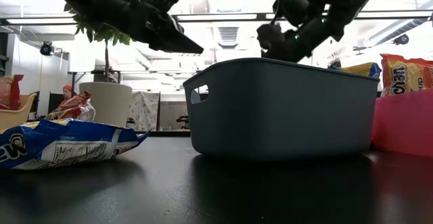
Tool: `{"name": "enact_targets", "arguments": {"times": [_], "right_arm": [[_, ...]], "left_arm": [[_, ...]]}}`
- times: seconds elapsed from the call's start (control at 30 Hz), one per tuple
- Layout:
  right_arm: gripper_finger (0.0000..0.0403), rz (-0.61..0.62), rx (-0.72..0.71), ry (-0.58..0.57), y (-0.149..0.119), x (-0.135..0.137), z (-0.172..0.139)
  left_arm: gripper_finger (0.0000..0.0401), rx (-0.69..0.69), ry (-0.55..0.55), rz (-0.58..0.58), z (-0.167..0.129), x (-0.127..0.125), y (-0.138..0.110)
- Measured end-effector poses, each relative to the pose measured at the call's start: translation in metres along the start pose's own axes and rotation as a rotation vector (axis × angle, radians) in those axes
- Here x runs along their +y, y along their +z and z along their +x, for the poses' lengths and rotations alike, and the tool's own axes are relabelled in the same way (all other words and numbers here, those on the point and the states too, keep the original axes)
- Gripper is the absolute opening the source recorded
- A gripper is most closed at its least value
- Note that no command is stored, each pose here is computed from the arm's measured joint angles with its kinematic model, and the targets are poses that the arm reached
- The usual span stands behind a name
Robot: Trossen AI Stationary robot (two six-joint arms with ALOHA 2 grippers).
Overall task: Sort Maruchan noodles
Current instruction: Put the middle orange noodle pack into the red bin
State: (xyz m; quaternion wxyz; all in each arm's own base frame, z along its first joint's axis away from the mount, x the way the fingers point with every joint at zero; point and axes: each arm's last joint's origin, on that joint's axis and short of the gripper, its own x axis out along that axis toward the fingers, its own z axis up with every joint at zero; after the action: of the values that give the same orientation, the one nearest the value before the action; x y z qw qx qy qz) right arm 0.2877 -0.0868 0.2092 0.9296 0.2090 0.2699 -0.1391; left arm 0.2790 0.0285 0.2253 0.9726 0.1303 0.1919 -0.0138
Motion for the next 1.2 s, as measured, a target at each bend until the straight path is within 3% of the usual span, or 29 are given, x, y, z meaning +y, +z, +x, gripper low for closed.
{"name": "enact_targets", "arguments": {"times": [0.3,0.43,0.57,0.7,0.93,1.2], "right_arm": [[0.0009,0.025,0.071,-0.105,0.007,-0.022,-0.027],[0.0009,0.028,0.053,-0.229,0.006,-0.031,-0.028],[0.0009,-0.017,0.033,-0.352,0.006,-0.035,-0.027],[0.0009,-0.093,0.001,-0.405,0.01,-0.036,-0.027],[0.0009,-0.223,-0.01,-0.409,0.014,-0.035,-0.028],[0.0009,-0.094,-0.013,-0.409,0.015,-0.039,-0.029]], "left_arm": [[0.0,-0.085,0.131,-0.009,-0.002,0.021,0.008],[0.0,-0.147,0.179,-0.01,-0.004,0.031,0.012],[0.0,-0.189,0.202,0.029,-0.006,0.036,0.017],[0.0,-0.2,0.21,0.091,0.0,0.039,0.023],[0.0,-0.1,0.172,0.078,0.056,0.045,0.012],[0.0,-0.035,0.159,0.072,0.108,0.055,-0.001]]}}
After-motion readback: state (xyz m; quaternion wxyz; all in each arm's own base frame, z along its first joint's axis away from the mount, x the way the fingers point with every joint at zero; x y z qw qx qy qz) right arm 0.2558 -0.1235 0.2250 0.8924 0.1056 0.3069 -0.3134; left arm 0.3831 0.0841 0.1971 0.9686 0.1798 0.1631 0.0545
